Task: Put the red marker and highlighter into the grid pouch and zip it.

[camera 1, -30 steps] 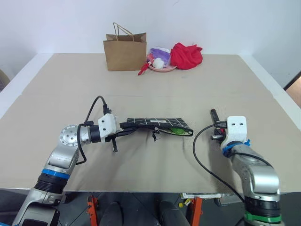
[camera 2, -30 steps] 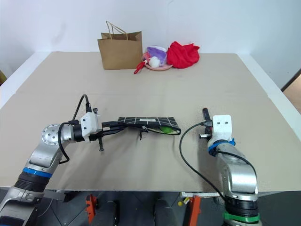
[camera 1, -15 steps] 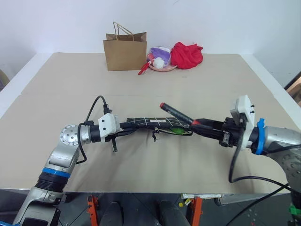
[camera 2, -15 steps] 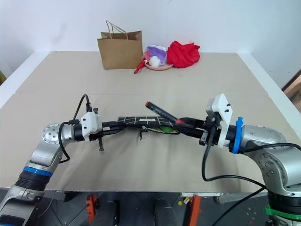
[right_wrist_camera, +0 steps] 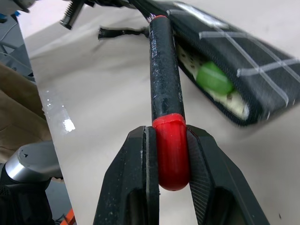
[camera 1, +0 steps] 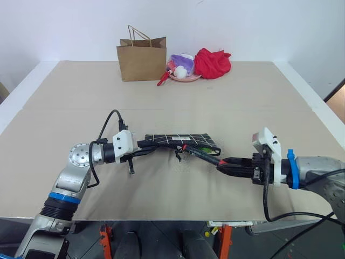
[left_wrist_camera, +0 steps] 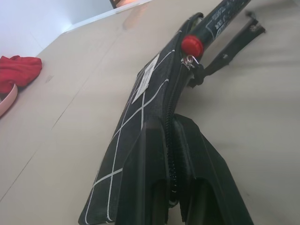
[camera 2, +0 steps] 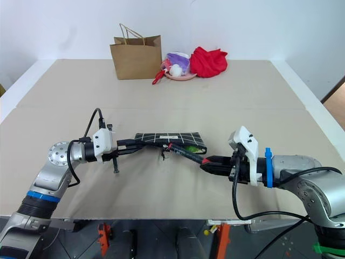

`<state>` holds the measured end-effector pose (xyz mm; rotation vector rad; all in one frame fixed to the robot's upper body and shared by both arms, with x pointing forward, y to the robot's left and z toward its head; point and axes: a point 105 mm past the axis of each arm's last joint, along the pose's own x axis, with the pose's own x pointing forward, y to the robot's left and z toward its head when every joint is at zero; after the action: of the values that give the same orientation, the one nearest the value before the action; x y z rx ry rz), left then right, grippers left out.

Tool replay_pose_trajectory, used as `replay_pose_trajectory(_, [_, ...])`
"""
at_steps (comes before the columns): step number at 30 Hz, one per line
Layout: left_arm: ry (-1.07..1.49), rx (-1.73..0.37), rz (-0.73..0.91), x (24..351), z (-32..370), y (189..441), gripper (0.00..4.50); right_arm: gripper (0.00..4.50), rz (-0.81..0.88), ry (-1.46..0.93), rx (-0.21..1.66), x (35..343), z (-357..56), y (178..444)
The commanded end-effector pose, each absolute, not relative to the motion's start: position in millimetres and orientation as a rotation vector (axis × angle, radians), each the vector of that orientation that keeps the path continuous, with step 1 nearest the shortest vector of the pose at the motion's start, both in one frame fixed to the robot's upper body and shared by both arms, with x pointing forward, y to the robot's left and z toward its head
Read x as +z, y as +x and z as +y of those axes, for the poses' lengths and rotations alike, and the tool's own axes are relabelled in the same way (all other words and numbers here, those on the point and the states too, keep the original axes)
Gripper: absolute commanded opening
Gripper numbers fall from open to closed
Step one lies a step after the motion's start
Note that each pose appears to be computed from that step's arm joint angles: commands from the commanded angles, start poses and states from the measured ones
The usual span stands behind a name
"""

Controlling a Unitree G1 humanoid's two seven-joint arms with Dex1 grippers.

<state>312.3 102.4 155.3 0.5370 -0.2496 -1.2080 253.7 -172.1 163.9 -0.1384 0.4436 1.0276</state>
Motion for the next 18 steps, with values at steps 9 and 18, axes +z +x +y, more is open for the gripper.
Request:
replay_pose_trajectory(9, [0.561, -1.196, -0.299, 166, 102, 311, 0.00, 0.55, 0.427, -0.188, 0.954, 171, -184, 266])
replay_pose_trajectory(18, [0.552, -1.202, -0.310, 167, 96, 310, 0.00, 0.55, 0.427, -0.228, 1.015, 166, -164, 279])
